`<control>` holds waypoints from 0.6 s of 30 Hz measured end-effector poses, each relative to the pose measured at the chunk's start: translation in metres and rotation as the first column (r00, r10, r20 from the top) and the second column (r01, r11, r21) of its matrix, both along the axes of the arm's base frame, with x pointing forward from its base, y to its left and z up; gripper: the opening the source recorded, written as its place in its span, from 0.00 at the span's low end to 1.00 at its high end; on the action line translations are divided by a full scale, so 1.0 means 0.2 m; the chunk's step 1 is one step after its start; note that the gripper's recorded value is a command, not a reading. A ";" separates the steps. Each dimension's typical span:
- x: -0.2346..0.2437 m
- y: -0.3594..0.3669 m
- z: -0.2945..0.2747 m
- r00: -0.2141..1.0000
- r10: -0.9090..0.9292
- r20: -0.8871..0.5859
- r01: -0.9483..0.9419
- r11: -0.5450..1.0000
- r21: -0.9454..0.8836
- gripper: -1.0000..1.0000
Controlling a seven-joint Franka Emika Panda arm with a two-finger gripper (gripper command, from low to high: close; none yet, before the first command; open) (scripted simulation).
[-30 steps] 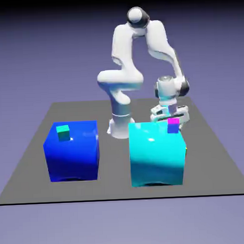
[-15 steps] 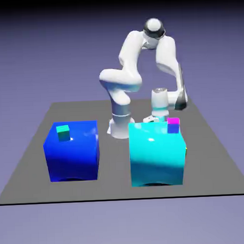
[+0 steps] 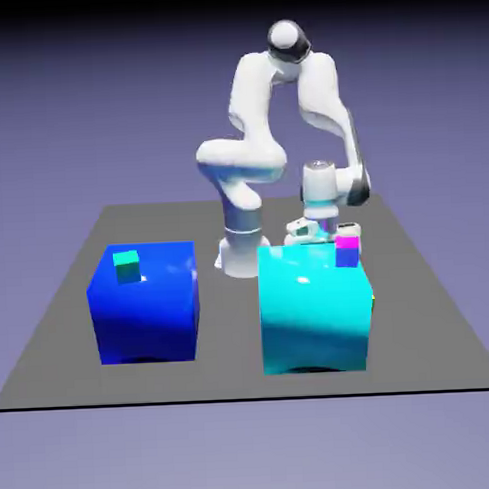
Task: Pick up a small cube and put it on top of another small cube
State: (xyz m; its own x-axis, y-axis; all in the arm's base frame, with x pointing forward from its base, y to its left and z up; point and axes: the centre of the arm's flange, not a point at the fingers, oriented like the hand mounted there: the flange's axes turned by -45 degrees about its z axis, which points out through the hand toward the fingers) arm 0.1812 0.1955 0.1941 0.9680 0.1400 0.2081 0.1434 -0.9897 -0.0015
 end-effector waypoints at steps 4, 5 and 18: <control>0.00 0.19 0.09 0.982 0.187 -0.033 -0.185 0.981 0.055 0.00; -0.01 0.27 0.12 0.962 0.271 -0.043 -0.267 0.961 0.068 0.00; 0.08 0.73 0.68 0.724 0.688 -0.037 -0.680 0.723 0.122 0.00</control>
